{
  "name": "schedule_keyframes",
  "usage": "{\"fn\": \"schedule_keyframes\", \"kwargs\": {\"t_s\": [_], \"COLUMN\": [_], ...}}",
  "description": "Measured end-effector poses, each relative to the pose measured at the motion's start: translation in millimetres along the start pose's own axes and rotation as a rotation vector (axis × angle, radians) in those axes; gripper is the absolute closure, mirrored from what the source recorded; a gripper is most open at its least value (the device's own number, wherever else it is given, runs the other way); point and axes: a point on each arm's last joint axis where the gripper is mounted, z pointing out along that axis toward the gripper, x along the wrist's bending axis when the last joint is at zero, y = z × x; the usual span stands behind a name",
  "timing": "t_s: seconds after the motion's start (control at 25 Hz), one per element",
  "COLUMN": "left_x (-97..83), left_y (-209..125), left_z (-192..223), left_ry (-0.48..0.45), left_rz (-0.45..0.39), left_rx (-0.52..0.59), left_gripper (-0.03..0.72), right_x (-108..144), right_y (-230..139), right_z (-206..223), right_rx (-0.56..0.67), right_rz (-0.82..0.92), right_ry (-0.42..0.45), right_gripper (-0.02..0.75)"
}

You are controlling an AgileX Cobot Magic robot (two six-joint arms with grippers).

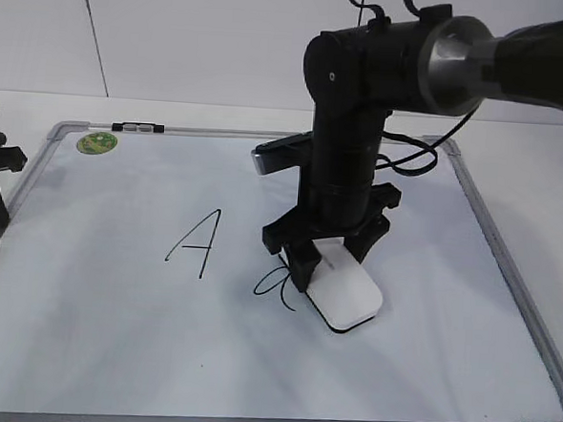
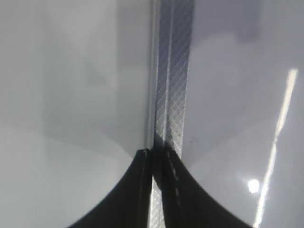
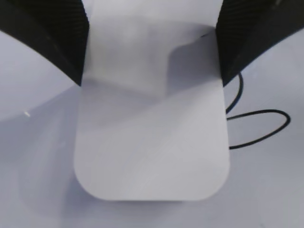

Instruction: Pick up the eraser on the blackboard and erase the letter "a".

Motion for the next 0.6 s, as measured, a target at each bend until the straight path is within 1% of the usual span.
{"fn": "schedule_keyframes", "kwargs": {"t_s": [0.36,0.48,0.6], "left_x": [0.0,0.0,0.0], "left_y": [0,0,0], "left_z": [0,0,0], "left_ry": [0.0,0.0,0.0], "left_rz": [0.0,0.0,0.0], "left_rx": [0.0,0.0,0.0], "left_gripper": [0.674,0.674,0.674], "right_x": [42,57,67], "right_y": [-3,-5,-7], "right_z": [1,2,3], "right_rx": [-0.005,-0.001,0.001], "right_rz": [-0.1,-0.133,-0.153], "right_ry": [-0.001,0.014,0.023], "right_gripper": [0.191,0.191,0.191]}}
